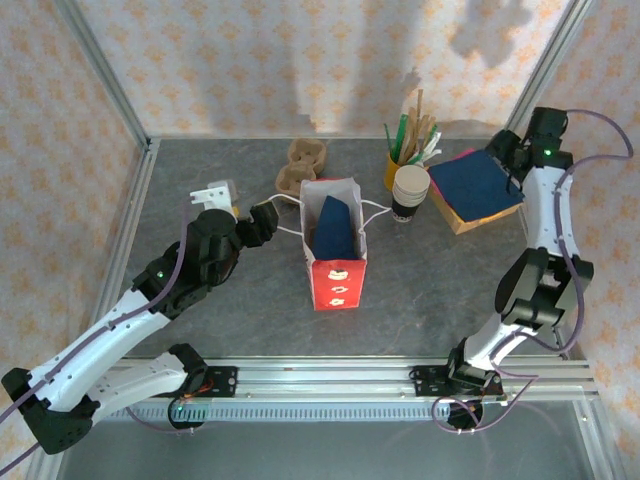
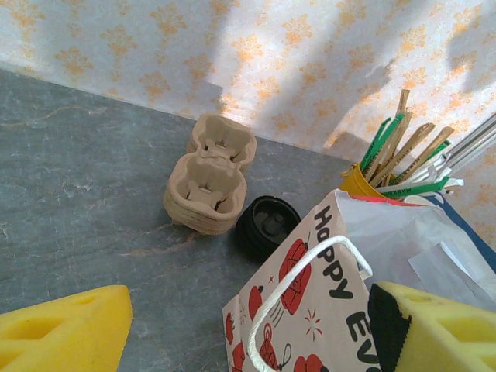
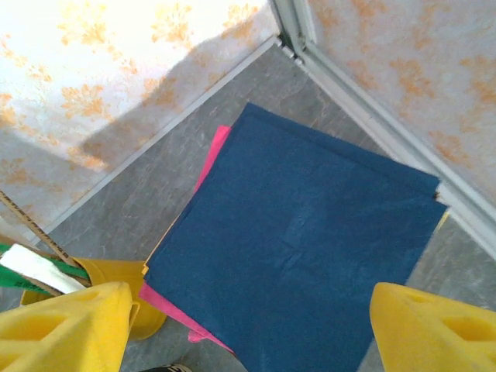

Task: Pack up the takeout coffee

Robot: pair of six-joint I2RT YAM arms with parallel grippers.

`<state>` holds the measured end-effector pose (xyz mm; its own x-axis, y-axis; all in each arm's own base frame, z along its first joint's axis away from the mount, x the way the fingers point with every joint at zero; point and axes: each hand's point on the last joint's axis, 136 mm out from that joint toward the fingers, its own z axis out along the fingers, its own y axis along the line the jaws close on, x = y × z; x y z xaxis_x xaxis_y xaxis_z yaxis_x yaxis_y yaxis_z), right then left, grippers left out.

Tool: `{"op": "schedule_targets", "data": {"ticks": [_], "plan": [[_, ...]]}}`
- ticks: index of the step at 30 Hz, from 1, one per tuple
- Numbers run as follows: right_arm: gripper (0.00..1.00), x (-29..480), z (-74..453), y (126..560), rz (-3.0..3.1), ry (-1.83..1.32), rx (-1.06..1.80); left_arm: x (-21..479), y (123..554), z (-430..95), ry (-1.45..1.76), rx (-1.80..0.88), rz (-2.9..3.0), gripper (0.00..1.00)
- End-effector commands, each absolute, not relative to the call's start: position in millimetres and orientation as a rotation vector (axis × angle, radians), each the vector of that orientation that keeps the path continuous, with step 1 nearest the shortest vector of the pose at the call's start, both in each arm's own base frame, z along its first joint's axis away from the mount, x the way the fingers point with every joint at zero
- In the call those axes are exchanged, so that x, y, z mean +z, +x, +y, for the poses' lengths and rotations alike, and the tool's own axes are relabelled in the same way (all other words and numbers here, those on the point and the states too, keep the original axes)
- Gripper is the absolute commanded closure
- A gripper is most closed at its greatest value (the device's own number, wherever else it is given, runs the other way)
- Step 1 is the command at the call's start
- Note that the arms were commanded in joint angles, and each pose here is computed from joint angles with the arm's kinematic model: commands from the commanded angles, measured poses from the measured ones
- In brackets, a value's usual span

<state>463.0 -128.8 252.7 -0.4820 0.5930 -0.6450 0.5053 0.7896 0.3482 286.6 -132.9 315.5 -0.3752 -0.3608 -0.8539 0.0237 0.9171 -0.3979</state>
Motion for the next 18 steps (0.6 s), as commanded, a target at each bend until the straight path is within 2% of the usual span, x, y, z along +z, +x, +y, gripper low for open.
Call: {"op": "schedule_targets", "data": {"ticks": [1,13,18], "plan": [[0.2,219,-126,476,2.219,0.83,0.177,320,286,-123,-0.265,-0.381,1.91,0.18],[0.22,140,-137,484,2.38,0.878,0.097,317,286,-126,-0.262,-0.389,1.923,0.18],[0.27,113,-129,488,2.452,0.87,0.143,314,287,-128,-0.249,-0.38,1.939,0.18]]}}
